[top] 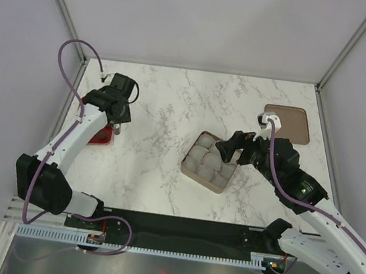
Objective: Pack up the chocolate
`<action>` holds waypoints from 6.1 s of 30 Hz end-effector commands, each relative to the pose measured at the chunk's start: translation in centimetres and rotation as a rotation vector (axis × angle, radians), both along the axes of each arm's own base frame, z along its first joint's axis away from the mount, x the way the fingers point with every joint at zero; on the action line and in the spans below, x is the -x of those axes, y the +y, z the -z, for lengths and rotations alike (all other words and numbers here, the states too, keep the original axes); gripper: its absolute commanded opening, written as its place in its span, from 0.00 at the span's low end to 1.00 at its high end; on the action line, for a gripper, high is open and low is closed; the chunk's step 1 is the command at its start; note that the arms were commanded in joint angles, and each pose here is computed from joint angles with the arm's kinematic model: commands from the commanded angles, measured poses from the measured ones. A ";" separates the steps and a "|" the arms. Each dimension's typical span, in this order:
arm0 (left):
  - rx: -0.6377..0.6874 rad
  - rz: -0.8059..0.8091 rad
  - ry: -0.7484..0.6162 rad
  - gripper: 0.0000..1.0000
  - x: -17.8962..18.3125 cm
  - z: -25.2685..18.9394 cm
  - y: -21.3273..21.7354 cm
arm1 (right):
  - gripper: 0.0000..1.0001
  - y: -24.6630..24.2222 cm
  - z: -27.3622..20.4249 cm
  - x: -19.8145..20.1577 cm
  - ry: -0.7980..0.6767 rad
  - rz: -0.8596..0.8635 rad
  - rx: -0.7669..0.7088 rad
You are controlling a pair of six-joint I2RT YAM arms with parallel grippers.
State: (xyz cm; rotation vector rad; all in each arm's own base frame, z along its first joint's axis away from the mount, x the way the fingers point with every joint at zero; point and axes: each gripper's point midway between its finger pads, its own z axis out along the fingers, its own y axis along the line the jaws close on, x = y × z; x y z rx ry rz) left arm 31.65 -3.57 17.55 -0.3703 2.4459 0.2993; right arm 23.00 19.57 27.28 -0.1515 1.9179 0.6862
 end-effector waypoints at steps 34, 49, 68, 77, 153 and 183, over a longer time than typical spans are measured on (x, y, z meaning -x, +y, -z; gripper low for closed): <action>0.023 -0.086 0.122 0.56 2.5 5.0 4.3 | 0.96 -0.6 -0.3 0.7 -0.054 -0.018 -0.011; 0.042 -0.085 0.157 0.47 2.6 5.9 4.4 | 0.96 -1.8 -0.5 0.4 -0.086 0.031 0.017; 0.000 -0.116 0.071 0.37 3.2 2.0 5.6 | 0.96 -1.5 -0.9 0.4 -0.077 0.027 0.000; 0.127 0.045 -0.048 0.34 1.1 -2.9 1.7 | 0.96 -2.2 -1.6 0.2 -0.079 0.058 0.031; 0.333 0.965 0.014 0.45 10.8 0.8 -35.1 | 0.96 -11.4 -8.5 0.6 -0.267 0.444 -0.026; 0.122 0.348 -0.043 0.49 3.5 -3.3 -14.7 | 0.96 -6.1 -4.8 0.1 -0.179 0.249 -0.087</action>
